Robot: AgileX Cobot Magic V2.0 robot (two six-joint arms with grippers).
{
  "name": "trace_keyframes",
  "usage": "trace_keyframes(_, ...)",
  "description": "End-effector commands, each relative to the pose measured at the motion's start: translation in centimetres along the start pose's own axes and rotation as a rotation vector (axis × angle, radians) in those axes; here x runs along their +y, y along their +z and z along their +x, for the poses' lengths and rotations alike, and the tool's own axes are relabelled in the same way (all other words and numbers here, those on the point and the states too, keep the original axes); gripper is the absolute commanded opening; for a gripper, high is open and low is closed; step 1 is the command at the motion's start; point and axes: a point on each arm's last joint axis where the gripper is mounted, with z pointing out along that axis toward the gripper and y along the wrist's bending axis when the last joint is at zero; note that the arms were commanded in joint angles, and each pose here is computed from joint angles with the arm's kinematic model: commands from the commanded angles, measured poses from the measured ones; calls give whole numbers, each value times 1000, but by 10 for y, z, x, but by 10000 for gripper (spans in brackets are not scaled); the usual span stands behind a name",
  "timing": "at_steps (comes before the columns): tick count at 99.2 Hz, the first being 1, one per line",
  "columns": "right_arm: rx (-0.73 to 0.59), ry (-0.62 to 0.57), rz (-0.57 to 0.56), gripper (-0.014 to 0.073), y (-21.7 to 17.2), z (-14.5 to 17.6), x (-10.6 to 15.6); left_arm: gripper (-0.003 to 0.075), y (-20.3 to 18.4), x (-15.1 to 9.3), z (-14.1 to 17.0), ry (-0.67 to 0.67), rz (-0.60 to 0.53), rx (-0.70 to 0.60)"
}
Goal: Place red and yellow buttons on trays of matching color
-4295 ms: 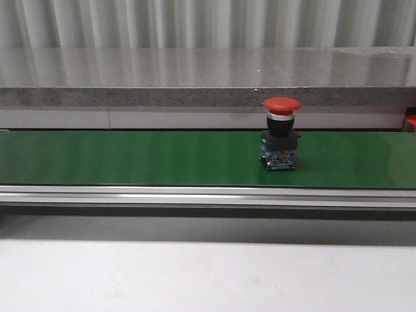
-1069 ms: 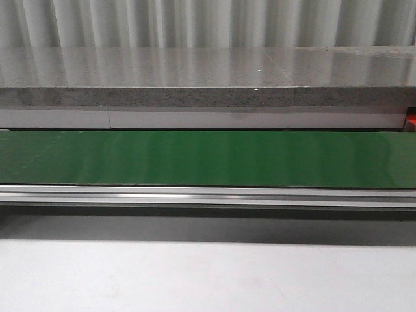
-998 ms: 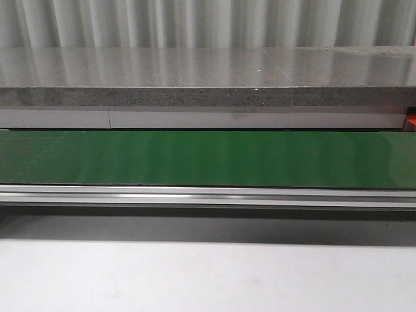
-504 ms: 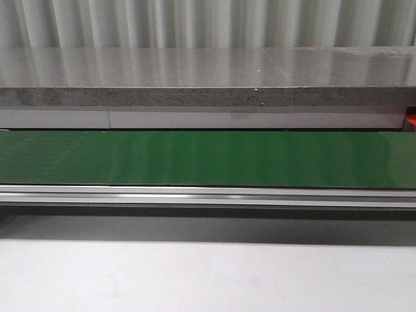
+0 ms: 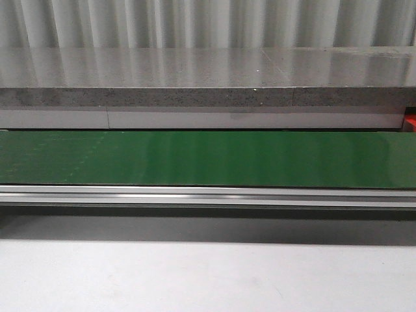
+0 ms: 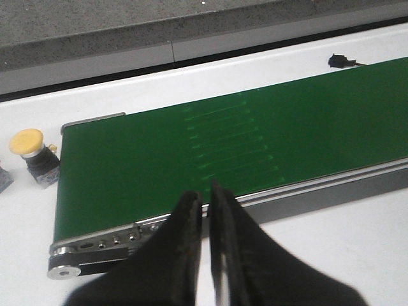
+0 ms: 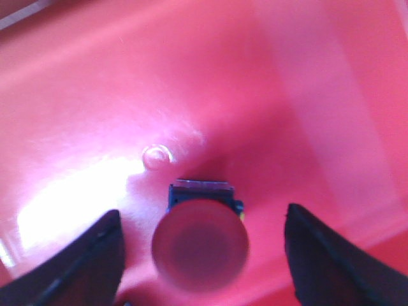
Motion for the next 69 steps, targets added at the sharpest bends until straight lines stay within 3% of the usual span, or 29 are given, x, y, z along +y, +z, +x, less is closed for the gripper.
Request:
trace_keyframes(1, -182, -34, 7, 447, -73, -17, 4, -6, -4, 0, -15, -11, 2, -98)
trace_keyframes(20, -252, -72, -9, 76, -134, -11, 22, -6, -4, 0, -15, -11, 2, -98)
trace_keyframes(30, -274, -100, -28, -76, -158, -5, 36, -6, -4, 0, -15, -11, 2, -98)
trace_keyframes(69, -258, -288, -147, -68, -205, 47, 114, -6, -4, 0, -15, -11, 2, -98)
